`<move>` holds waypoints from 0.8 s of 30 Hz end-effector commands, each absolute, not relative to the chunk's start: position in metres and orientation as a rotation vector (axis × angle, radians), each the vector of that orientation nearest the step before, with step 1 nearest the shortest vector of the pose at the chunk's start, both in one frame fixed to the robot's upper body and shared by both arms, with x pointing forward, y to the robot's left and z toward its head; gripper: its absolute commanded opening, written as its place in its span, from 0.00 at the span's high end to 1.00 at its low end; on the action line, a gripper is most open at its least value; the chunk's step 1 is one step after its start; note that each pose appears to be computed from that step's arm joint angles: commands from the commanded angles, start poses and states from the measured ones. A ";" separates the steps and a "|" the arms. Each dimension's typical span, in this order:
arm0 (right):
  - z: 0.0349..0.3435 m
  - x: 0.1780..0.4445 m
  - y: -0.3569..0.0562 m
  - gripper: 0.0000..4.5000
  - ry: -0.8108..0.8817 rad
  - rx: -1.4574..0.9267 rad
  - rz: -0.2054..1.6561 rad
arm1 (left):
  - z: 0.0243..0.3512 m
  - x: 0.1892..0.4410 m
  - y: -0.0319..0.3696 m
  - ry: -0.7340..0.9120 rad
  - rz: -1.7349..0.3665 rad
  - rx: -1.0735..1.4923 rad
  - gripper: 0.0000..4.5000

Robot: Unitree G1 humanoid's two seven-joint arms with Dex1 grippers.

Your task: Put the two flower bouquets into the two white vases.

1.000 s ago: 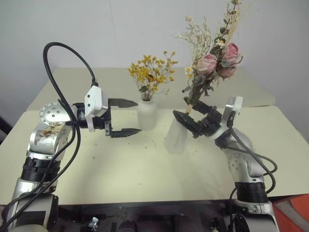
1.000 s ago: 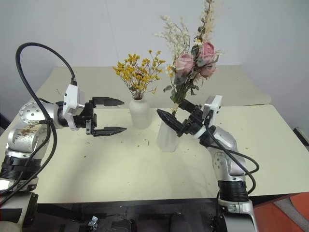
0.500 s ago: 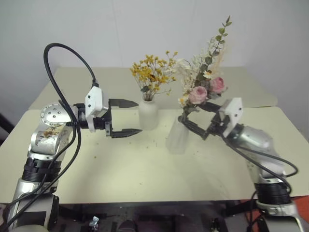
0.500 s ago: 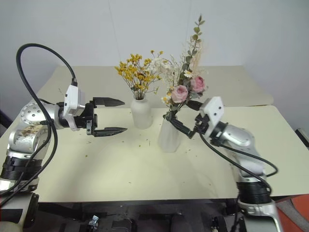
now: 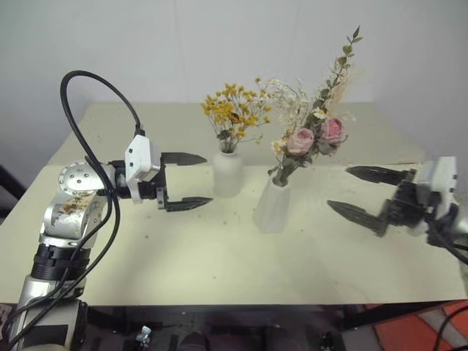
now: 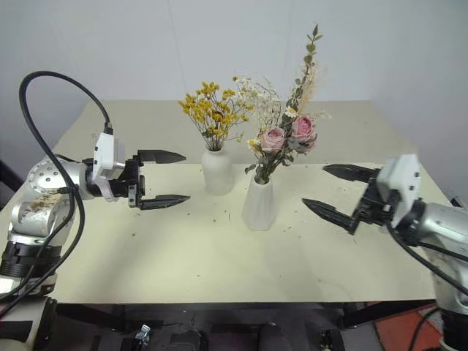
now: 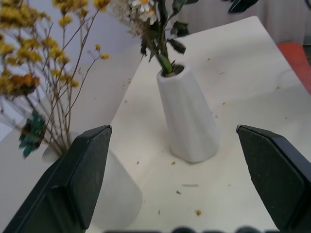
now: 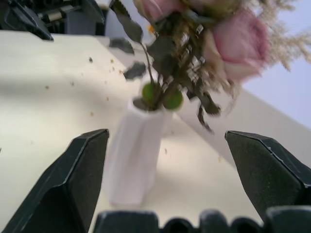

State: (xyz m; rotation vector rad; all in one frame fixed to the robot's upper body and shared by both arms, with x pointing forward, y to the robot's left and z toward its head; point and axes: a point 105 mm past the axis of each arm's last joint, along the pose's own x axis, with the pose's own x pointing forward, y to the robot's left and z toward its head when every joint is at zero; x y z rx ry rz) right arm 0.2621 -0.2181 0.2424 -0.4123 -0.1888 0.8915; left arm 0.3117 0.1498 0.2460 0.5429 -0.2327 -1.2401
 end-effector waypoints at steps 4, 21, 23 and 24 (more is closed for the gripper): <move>0.265 0.233 -0.253 0.00 -0.161 -0.490 0.851 | 0.260 0.305 0.185 -0.249 -1.102 0.598 0.00; 0.272 0.224 -0.270 0.00 0.052 -0.559 0.822 | 0.251 0.300 0.198 -0.198 -1.007 0.590 0.00; 0.265 0.217 -0.269 0.00 0.090 -0.582 0.815 | 0.247 0.303 0.199 -0.191 -1.012 0.601 0.00; 0.262 0.213 -0.270 0.00 0.108 -0.589 0.816 | 0.246 0.305 0.198 -0.188 -1.009 0.605 0.00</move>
